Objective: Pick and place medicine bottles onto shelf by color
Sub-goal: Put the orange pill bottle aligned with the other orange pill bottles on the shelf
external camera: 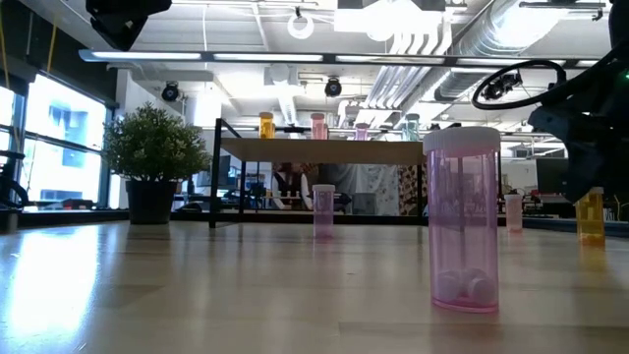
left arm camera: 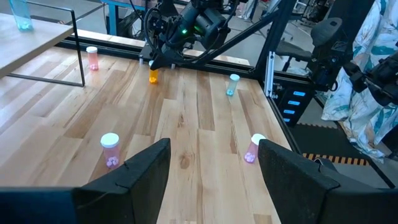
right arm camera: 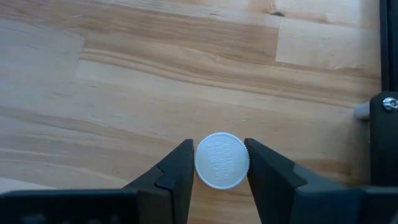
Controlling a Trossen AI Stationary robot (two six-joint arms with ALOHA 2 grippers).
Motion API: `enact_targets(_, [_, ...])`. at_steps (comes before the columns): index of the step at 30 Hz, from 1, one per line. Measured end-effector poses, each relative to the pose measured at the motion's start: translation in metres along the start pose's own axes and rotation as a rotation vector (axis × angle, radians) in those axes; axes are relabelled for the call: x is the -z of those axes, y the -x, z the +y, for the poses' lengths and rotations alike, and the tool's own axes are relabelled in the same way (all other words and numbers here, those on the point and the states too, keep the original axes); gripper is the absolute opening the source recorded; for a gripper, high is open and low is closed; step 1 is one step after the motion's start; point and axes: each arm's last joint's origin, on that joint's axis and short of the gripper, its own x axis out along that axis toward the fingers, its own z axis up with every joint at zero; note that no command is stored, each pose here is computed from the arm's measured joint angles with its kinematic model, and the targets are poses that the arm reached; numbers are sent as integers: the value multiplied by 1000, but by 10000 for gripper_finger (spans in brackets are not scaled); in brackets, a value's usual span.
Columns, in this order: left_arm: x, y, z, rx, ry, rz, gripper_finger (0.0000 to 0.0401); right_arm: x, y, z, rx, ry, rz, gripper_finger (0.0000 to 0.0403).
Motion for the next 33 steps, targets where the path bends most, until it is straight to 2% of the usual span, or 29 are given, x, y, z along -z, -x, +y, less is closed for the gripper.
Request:
enact_targets(9, [0,0,0,0,0,0,234,0,1,1,-2,29,3,124])
enact_targets(17, [0,0,0,-1,0,0,234,-4,17,14,-62,69,28,124])
enact_targets(26, [-2,-2,5,-79,-10,-23,235,-13,48,38,-193,145,19,123])
enact_targets(33, [-4,-4,12,-125,28,-34,256,-25,77,55,-304,212,-26,123])
